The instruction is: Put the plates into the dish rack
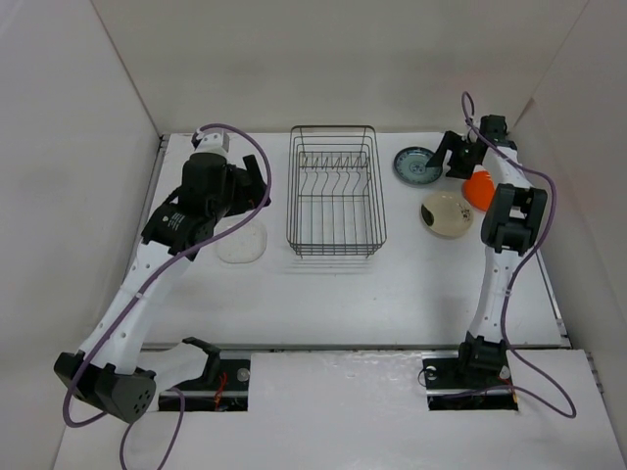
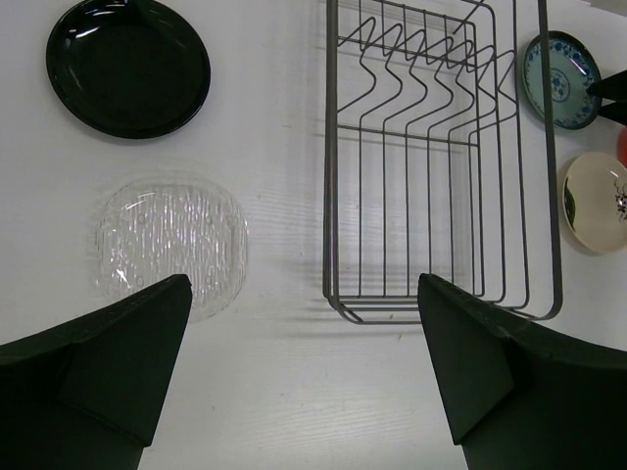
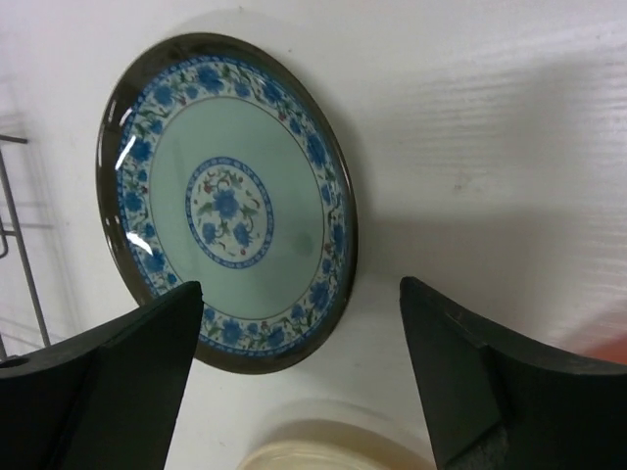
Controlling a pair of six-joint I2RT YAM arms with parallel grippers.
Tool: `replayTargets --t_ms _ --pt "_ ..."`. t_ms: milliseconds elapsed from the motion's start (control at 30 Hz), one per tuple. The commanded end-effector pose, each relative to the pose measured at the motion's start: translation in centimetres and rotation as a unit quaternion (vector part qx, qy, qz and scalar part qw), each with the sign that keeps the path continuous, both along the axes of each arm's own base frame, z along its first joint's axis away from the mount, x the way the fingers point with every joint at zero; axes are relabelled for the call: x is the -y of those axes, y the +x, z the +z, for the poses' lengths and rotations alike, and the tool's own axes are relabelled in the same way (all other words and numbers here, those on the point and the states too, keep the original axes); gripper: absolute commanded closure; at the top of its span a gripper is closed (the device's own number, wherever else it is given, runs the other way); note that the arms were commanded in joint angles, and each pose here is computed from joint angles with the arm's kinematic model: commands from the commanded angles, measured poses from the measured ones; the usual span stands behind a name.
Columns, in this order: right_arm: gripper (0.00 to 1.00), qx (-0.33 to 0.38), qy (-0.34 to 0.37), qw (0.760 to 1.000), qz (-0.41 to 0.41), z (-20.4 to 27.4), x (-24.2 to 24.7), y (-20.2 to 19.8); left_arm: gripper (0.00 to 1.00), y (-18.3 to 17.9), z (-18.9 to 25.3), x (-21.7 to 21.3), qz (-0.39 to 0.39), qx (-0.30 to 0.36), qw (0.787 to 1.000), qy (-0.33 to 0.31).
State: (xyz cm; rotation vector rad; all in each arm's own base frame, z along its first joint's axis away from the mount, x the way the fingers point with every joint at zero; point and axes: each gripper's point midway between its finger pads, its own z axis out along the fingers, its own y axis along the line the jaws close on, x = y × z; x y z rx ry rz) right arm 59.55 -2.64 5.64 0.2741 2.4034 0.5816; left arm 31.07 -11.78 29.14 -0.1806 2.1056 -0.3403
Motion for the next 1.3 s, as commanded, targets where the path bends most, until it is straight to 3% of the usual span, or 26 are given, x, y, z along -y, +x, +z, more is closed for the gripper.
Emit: replayTargets --t_ms 0,533,833,1000,1100,1167,1233,1267 --pt "0.14 -0.01 0.001 1.0 -0.011 -0.4 0.7 0.3 0.0 0.2 1.2 0.5 -0.015 0.02 1.0 -0.008" --pt "0.46 -0.045 0.024 0.999 -0.017 -2.0 0.3 0.5 0.0 0.6 0.8 0.8 -0.019 0.015 1.0 -0.008" --pt "1.0 -0.071 0.046 0.996 -0.04 -3.5 0.1 0.5 0.0 0.5 0.4 0.8 -0.019 0.011 1.0 -0.007" --pt "1.0 -0.054 0.061 0.994 -0.067 -2.6 0.1 1.2 0.0 0.6 0.0 0.5 -0.011 0.008 1.0 0.0" --pt "1.0 -0.002 0.085 0.992 -0.096 2.0 -0.1 2.0 0.0 0.5 0.3 0.2 -0.007 0.013 1.0 0.0" --pt "1.0 0.053 0.075 0.99 -0.106 8.3 -0.7 2.3 0.0 0.6 0.3 0.0 -0.001 0.014 1.0 0.003" --pt "1.0 0.067 0.009 0.986 -0.155 11.2 -0.5 1.9 0.0 0.7 0.3 -0.4 0.012 0.015 1.0 0.004" --pt "1.0 0.098 -0.023 0.98 -0.173 15.2 -0.3 1.1 0.0 0.8 0.3 -0.6 0.019 0.017 1.0 0.008"
